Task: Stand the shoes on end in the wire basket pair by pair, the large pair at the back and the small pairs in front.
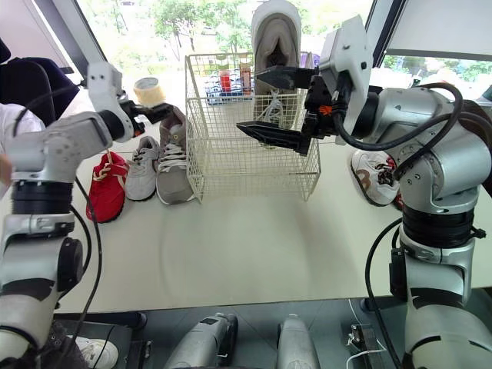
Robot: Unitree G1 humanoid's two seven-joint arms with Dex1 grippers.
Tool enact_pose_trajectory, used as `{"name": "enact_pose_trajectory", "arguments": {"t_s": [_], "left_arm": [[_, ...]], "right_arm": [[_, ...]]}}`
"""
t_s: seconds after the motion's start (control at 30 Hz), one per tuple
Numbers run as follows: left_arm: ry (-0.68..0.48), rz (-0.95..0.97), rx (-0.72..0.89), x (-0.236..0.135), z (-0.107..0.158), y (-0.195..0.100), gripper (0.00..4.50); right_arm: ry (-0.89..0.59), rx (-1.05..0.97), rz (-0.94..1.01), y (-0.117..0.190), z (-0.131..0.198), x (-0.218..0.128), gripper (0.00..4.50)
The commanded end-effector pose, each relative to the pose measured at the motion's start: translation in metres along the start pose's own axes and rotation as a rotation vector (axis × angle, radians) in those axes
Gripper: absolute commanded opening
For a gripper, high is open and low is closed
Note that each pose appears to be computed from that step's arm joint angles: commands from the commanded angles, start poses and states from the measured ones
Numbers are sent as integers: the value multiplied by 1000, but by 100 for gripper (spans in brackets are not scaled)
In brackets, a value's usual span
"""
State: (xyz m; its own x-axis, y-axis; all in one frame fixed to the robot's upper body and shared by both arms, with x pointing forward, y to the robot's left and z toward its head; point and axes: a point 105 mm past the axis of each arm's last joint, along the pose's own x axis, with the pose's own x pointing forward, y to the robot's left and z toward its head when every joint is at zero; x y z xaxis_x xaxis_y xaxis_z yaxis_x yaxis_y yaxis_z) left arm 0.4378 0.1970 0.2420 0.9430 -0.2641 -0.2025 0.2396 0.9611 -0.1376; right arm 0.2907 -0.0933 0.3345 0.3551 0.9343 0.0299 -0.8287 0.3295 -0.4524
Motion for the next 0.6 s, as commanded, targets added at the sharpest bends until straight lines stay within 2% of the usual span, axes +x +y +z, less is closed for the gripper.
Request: {"name": "enact_pose_trajectory", "arguments": {"t_s": [0.03,0.4,0.6], "left_arm": [[52,63,22,10,1,8,450],[318,45,-17,30,-54,-15,450],[401,61,-103,23,-64,-13,450]], "right_arm": [[-15,-51,-22,4,13,-4,443],[-15,-55,-66,6,17,-5,443],[-11,-56,-80,7,15,-6,443]]}}
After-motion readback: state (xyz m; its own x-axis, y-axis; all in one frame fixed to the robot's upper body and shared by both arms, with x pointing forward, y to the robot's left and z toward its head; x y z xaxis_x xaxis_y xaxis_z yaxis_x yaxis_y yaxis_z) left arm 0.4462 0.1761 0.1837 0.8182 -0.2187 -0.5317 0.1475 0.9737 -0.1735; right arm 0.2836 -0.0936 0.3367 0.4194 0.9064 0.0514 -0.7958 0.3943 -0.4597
